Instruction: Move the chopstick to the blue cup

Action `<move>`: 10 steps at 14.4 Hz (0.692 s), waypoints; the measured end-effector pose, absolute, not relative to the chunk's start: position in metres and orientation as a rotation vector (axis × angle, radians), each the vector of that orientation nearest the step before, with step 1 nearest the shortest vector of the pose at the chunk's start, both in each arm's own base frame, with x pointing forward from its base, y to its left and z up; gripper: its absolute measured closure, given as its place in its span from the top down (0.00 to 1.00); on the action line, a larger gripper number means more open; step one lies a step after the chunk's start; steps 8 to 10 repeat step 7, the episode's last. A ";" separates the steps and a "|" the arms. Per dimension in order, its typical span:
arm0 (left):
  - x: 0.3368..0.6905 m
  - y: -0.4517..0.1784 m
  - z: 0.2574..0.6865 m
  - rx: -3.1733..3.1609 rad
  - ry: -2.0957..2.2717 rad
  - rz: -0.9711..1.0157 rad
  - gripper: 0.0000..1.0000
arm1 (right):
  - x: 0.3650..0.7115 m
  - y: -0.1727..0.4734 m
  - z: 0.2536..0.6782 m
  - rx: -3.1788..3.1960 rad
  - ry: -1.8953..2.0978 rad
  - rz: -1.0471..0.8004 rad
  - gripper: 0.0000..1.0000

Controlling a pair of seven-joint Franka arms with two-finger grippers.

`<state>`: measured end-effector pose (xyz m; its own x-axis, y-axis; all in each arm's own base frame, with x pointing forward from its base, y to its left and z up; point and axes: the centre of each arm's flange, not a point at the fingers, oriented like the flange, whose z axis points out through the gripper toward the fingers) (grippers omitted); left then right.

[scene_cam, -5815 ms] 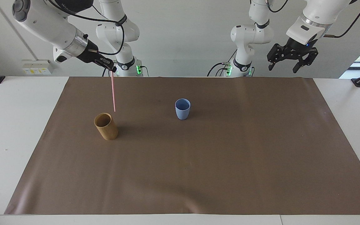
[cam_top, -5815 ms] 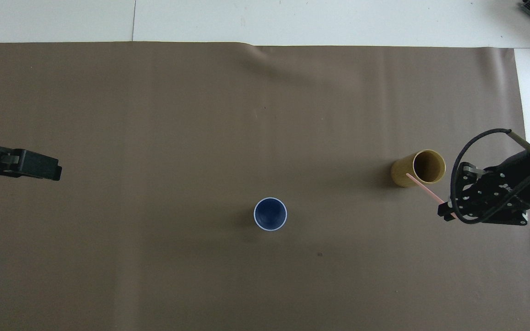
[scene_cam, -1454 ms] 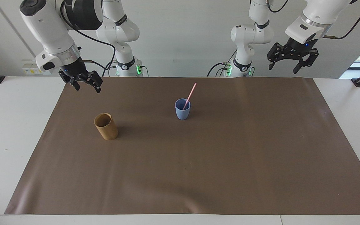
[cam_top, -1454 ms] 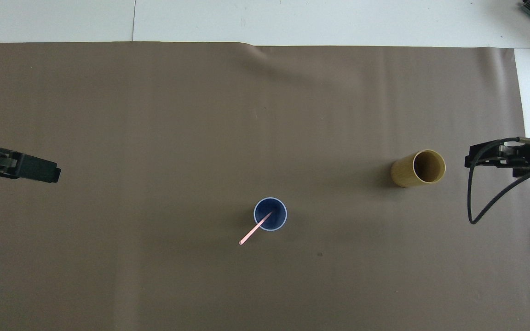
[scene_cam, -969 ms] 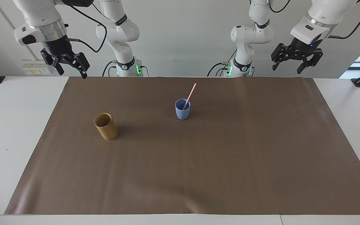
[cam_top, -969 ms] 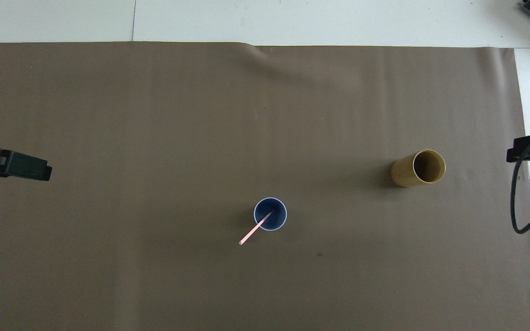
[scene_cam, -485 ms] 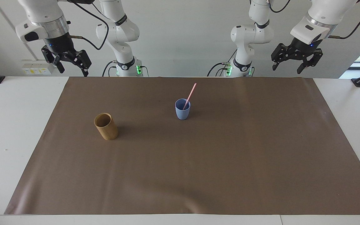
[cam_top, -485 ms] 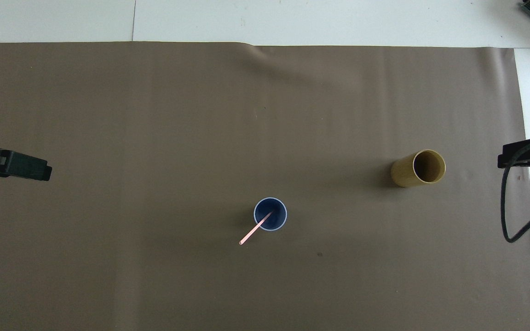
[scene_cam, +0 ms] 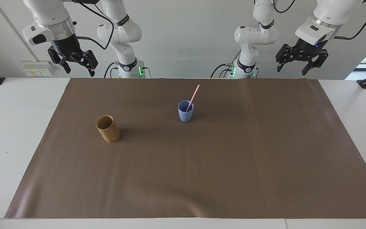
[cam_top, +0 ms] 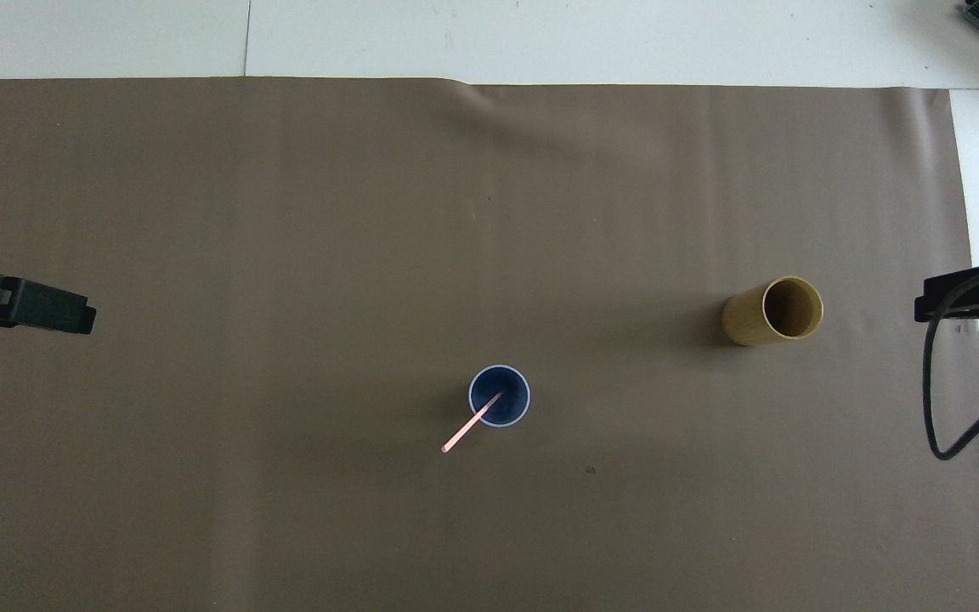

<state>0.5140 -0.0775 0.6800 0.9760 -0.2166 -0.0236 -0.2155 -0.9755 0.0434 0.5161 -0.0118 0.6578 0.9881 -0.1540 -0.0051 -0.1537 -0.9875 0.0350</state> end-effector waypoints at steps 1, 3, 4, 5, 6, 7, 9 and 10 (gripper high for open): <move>0.514 -0.078 0.680 3.082 -0.337 -0.044 1.00 | 0.516 -0.012 0.658 3.098 -0.239 -0.014 1.00; 0.514 -0.078 0.680 3.082 -0.337 -0.044 1.00 | 0.516 -0.012 0.657 3.098 -0.237 -0.015 1.00; 0.514 -0.078 0.680 3.082 -0.337 -0.044 1.00 | 0.515 -0.012 0.657 3.098 -0.235 -0.016 1.00; 0.514 -0.078 0.680 3.082 -0.337 -0.044 1.00 | 0.515 -0.012 0.657 3.099 -0.232 -0.018 1.00; 0.514 -0.078 0.680 3.082 -0.337 -0.044 1.00 | 0.515 -0.012 0.657 3.099 -0.223 -0.019 1.00; 0.514 -0.078 0.680 3.082 -0.337 -0.044 1.00 | 0.515 -0.012 0.657 3.100 -0.214 -0.021 1.00; 0.514 -0.078 0.680 3.082 -0.337 -0.044 1.00 | 0.515 -0.012 0.657 3.100 -0.214 -0.021 1.00; 0.514 -0.078 0.680 3.082 -0.337 -0.044 1.00 | 0.515 -0.012 0.657 3.100 -0.214 -0.021 1.00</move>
